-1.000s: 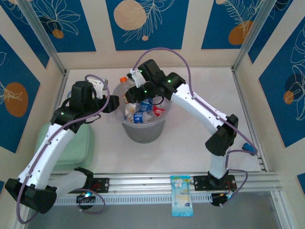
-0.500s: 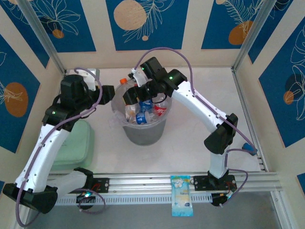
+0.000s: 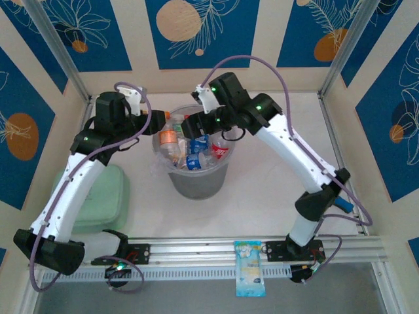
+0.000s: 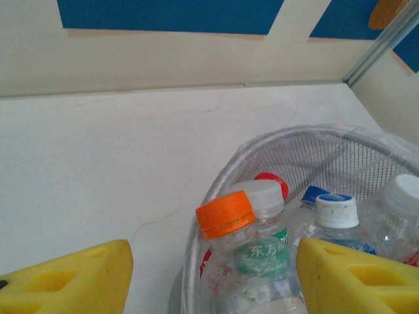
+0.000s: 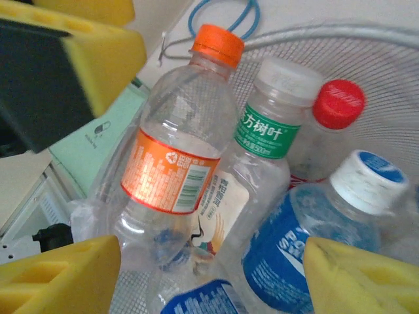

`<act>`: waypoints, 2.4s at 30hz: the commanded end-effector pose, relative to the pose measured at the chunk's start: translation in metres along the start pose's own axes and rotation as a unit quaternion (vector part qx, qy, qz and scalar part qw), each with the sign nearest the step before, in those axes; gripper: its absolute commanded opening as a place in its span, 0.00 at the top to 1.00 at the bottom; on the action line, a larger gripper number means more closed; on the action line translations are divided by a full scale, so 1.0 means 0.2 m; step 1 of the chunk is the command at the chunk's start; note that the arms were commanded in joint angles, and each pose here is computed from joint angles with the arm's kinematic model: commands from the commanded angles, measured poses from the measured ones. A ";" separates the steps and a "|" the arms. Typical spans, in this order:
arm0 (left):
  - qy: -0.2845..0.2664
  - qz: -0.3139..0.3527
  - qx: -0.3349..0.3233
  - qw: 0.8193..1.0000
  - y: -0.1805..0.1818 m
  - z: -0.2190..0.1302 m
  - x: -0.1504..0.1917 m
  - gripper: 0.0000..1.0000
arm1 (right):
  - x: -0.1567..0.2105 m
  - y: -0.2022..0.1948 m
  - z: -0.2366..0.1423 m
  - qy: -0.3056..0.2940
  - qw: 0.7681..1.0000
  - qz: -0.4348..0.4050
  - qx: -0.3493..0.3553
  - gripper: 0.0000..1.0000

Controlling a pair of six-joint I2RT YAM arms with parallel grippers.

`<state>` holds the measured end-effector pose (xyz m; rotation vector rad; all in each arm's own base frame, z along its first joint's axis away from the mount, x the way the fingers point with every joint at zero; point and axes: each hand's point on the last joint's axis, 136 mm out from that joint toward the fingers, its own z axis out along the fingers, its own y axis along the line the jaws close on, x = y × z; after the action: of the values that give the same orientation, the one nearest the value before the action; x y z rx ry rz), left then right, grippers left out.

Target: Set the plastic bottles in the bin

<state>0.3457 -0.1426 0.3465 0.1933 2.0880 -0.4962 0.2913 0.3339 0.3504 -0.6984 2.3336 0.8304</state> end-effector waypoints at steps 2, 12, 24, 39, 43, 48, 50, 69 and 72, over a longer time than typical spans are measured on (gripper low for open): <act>0.020 0.004 0.006 1.000 0.02 0.02 0.09 0.34 | -0.06 -0.03 -0.20 -0.067 0.998 0.003 0.019 0.26; 0.056 -0.022 0.006 0.998 0.06 0.10 0.27 0.36 | -0.05 -0.22 -0.48 -0.149 0.986 0.062 0.050 0.27; 0.021 -0.012 0.034 0.999 -0.02 0.05 0.13 0.35 | 0.13 -0.53 -0.55 -0.149 0.971 0.136 0.124 0.26; -0.062 0.054 -0.147 0.986 0.29 -0.19 -0.10 0.00 | 0.45 -1.11 -0.61 -0.184 0.920 0.190 0.289 0.01; -0.070 0.038 -0.239 0.968 0.55 -0.21 0.06 0.00 | 0.59 -1.27 -0.57 -0.178 0.909 0.181 0.330 0.01; -0.074 0.027 -0.313 0.946 0.77 -0.19 0.29 0.00 | 0.74 -1.41 -0.46 -0.148 0.907 0.155 0.363 0.01; -0.073 0.024 -0.327 0.942 0.83 -0.15 0.39 0.00 | 0.80 -1.45 -0.41 -0.132 0.908 0.144 0.371 0.01; -0.089 0.056 -0.299 0.948 1.00 0.34 0.83 0.00 | 0.94 -1.73 -0.15 -0.253 0.889 0.095 0.368 0.01; -0.089 0.069 -0.290 0.950 1.00 0.38 0.84 0.00 | 0.90 -1.72 -0.17 -0.288 0.884 0.073 0.360 0.01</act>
<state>0.3699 -0.0003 0.1012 -0.0844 2.0207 0.2082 0.3527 0.0226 0.0880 0.1103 2.0993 0.0910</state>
